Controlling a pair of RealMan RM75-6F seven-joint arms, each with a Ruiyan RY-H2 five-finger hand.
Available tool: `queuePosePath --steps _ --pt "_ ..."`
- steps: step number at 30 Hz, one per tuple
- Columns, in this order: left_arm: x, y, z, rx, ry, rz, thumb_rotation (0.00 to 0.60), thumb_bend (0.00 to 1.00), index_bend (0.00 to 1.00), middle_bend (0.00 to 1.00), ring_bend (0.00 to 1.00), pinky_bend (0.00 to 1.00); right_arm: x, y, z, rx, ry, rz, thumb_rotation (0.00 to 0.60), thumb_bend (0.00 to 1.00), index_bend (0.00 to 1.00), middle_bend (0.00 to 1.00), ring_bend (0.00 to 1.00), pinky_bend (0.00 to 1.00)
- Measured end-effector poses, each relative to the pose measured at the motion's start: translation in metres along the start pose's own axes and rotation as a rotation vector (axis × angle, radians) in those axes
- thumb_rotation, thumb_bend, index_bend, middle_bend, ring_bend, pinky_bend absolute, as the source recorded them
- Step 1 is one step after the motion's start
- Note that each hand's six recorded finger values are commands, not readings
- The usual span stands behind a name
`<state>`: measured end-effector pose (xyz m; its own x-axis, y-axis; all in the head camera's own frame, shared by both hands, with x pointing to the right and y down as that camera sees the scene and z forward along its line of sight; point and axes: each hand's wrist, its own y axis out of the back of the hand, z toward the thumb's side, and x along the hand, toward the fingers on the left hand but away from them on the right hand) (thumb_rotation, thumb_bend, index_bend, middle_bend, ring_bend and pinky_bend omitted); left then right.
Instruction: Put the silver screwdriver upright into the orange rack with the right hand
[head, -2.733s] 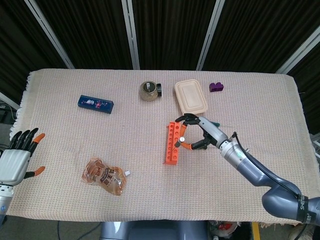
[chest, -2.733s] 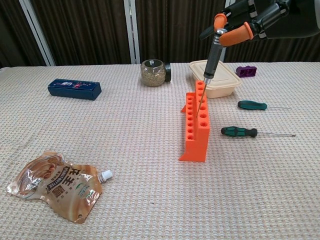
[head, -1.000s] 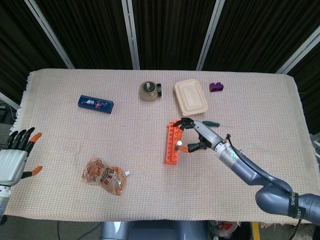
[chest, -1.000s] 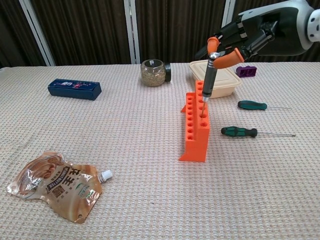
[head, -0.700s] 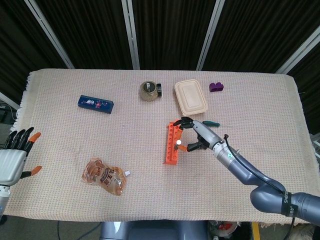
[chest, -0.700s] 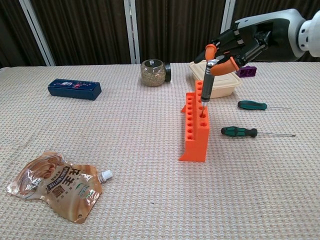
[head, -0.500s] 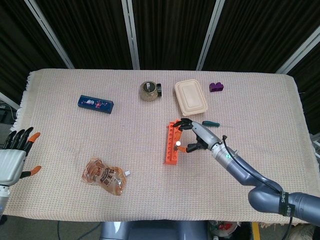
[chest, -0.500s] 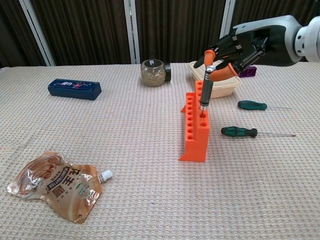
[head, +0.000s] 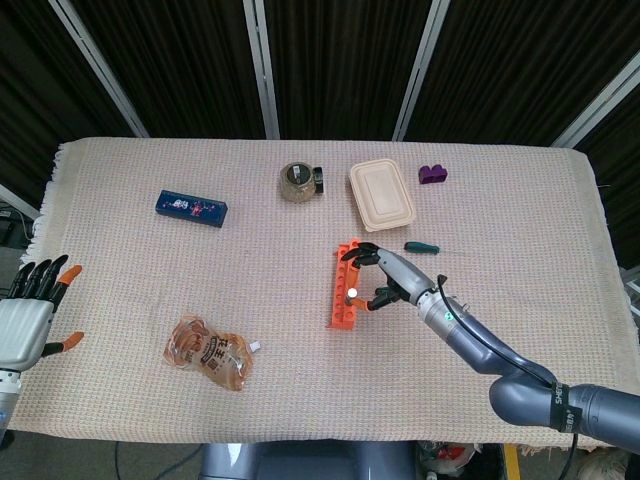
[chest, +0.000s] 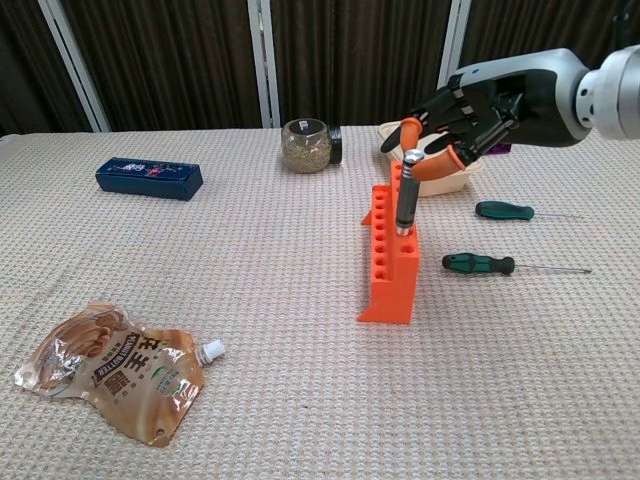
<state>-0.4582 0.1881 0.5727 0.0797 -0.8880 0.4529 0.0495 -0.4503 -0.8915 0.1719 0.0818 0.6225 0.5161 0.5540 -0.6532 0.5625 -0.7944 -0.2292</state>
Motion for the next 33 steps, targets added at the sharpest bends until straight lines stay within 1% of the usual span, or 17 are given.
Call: queuePosePath --steps 11,18,33 --pt "0.0008 -0.0016 -0.0014 -0.001 0.004 -0.002 0.600 0.13 0.11 0.00 0.00 0.00 -0.0046 -0.0009 -0.0026 0.014 -0.015 -0.004 0.600 0.33 0.64 0.20 0.00 0.00" --pt "0.0018 -0.0022 -0.0013 -0.002 0.004 -0.004 0.600 0.13 0.11 0.00 0.00 0.00 -0.0041 0.0047 -0.0014 0.027 -0.017 -0.017 0.600 0.33 0.64 0.20 0.00 0.00" --pt "0.0024 -0.0022 0.0005 -0.003 0.000 -0.006 0.600 0.13 0.11 0.00 0.00 0.00 -0.0012 0.0037 -0.0094 0.037 -0.037 -0.007 0.600 0.33 0.64 0.20 0.00 0.00"
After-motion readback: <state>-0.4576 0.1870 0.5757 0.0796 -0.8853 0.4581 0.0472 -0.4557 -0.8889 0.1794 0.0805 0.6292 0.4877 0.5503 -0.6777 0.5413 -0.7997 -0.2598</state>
